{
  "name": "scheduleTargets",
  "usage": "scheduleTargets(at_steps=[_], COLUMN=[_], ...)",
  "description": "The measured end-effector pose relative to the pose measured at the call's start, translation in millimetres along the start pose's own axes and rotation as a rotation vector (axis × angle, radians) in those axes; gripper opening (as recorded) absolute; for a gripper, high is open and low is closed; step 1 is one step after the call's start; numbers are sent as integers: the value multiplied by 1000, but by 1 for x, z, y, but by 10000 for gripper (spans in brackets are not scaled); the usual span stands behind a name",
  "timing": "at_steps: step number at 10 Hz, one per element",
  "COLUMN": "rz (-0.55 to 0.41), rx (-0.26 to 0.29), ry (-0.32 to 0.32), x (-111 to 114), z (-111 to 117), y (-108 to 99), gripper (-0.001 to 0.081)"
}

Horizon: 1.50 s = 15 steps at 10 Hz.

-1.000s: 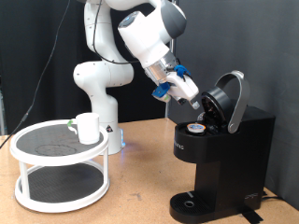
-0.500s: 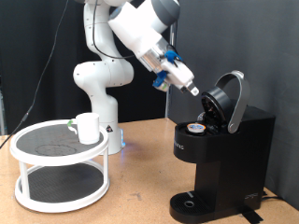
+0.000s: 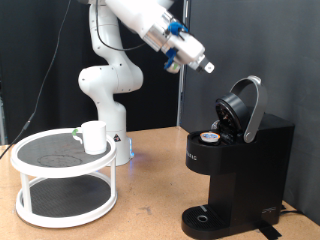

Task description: Make a cup of coffee with the keurig machine

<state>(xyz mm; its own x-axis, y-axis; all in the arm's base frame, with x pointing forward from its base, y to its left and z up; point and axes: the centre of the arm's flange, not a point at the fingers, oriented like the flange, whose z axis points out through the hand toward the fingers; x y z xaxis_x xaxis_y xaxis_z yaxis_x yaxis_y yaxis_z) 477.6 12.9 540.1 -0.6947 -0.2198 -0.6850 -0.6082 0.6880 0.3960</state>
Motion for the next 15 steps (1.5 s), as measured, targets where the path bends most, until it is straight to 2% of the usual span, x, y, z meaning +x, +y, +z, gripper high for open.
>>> scheduleTargets(at_steps=[2, 4, 5, 7, 8, 9, 11, 13, 14, 15], rz=[0, -3, -15, -35, -37, -45, -92, -175, -191, -184], rx=[-23, -16, -14, -1, 18, 32, 24, 15, 27, 23], ry=[3, 1, 25, 168, 206, 214, 239, 339, 360, 355], x=[-18, -18, -23, -39, -49, -57, -71, -83, -88, -88], z=[-12, -8, 0, 20, 30, 40, 58, 76, 84, 84], y=[1, 3, 11, 30, 39, 48, 66, 83, 86, 85], gripper=[734, 734, 734, 734, 734, 734, 734, 734, 734, 734])
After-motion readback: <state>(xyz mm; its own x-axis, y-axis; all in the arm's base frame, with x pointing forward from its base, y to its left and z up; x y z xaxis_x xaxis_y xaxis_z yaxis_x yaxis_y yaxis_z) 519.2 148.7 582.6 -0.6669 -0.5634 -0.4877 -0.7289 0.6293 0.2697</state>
